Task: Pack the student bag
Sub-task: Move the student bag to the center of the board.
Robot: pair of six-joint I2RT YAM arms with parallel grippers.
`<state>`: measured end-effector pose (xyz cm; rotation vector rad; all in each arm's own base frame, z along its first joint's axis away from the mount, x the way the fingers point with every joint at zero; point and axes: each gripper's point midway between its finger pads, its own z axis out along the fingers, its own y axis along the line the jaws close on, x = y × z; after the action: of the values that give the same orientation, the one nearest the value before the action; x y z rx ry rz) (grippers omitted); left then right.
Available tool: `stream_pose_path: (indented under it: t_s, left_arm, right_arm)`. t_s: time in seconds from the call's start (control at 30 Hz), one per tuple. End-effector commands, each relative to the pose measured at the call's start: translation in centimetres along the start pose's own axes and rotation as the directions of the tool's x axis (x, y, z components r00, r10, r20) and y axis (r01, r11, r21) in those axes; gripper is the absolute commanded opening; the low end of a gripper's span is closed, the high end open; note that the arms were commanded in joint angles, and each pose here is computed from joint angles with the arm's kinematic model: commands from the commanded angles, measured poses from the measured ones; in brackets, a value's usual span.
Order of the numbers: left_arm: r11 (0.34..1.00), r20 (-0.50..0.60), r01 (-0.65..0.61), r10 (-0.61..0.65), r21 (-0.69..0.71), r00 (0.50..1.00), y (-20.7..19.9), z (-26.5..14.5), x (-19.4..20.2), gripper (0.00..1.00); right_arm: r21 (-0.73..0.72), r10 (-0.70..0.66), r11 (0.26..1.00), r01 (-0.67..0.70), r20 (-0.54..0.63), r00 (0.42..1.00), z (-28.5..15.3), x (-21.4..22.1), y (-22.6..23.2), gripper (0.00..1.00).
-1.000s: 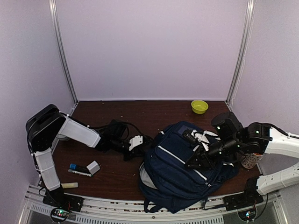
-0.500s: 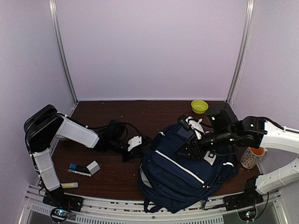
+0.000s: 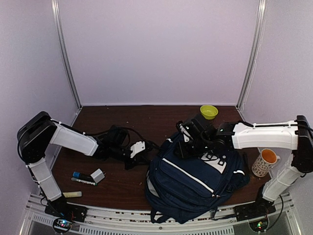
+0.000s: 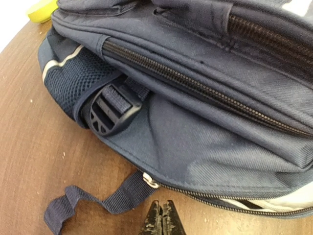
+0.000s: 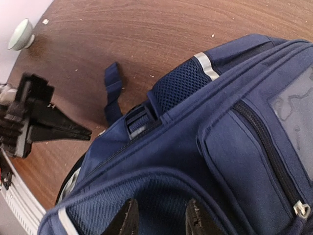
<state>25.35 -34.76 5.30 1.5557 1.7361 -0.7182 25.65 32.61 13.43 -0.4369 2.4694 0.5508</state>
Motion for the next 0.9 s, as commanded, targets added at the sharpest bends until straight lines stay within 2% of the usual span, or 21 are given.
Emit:
stream_pose_path:
  t_s: [0.0, 0.13, 0.27, 0.37, 0.43, 0.5, 0.6, 0.67, 0.73, 0.87]
  left_arm:
    - [0.998, -0.008, 0.051, -0.051, -0.036, 0.999, 0.3, -0.8, 0.4, 0.00]
    - [0.996, 0.011, 0.072, -0.071, -0.048, 0.997, 0.4, -1.2, -0.1, 0.00]
    - [0.993, 0.025, 0.113, -0.112, -0.026, 0.993, 0.2, -1.1, -0.6, 0.00]
    - [0.988, 0.012, 0.155, -0.155, 0.013, 0.988, -0.9, -0.9, -0.3, 0.00]
    - [0.986, 0.015, 0.162, -0.163, 0.032, 0.987, -1.9, -0.6, -0.2, 0.00]
    - [0.982, 0.019, 0.181, -0.183, 0.054, 0.983, -2.8, -0.2, -0.4, 0.00]
    - [0.964, 0.022, 0.253, -0.255, 0.082, 0.967, -3.3, 0.3, -0.8, 0.00]
    - [0.952, 0.032, 0.290, -0.294, 0.094, 0.955, -3.4, 0.4, -1.0, 0.00]
    - [0.943, 0.045, 0.312, -0.318, 0.113, 0.947, -3.7, 0.3, -1.5, 0.00]
    - [0.926, 0.050, 0.348, -0.358, 0.147, 0.932, -4.1, 0.2, -2.0, 0.00]
  right_arm:
    - [0.110, 0.064, 0.992, -0.062, -0.015, 0.998, 1.6, -0.8, -1.2, 0.33]
    - [0.127, 0.061, 0.990, -0.055, -0.045, 0.997, 2.4, -0.7, -1.4, 0.33]
    - [0.034, 0.042, 0.999, -0.040, -0.048, 0.998, 0.8, -1.2, 0.3, 0.35]
    - [-0.074, 0.020, 0.997, -0.023, -0.040, 0.999, -1.5, -1.6, 2.1, 0.41]
    - [-0.141, 0.017, 0.990, -0.022, -0.036, 0.999, -3.0, -1.5, 3.3, 0.50]
    - [-0.144, 0.017, 0.989, -0.023, -0.044, 0.999, -4.1, -0.8, 3.6, 0.55]
    - [0.013, 0.047, 0.999, -0.047, -0.046, 0.998, -5.4, 0.8, 1.4, 0.59]
    - [0.152, 0.131, 0.980, -0.127, -0.020, 0.991, -6.5, 1.9, -1.5, 0.60]
    - [0.284, 0.231, 0.933, -0.222, 0.001, 0.973, -7.7, 3.8, -4.8, 0.60]
    - [0.433, 0.368, 0.835, -0.339, 0.019, 0.930, -9.4, 8.0, -9.3, 0.60]
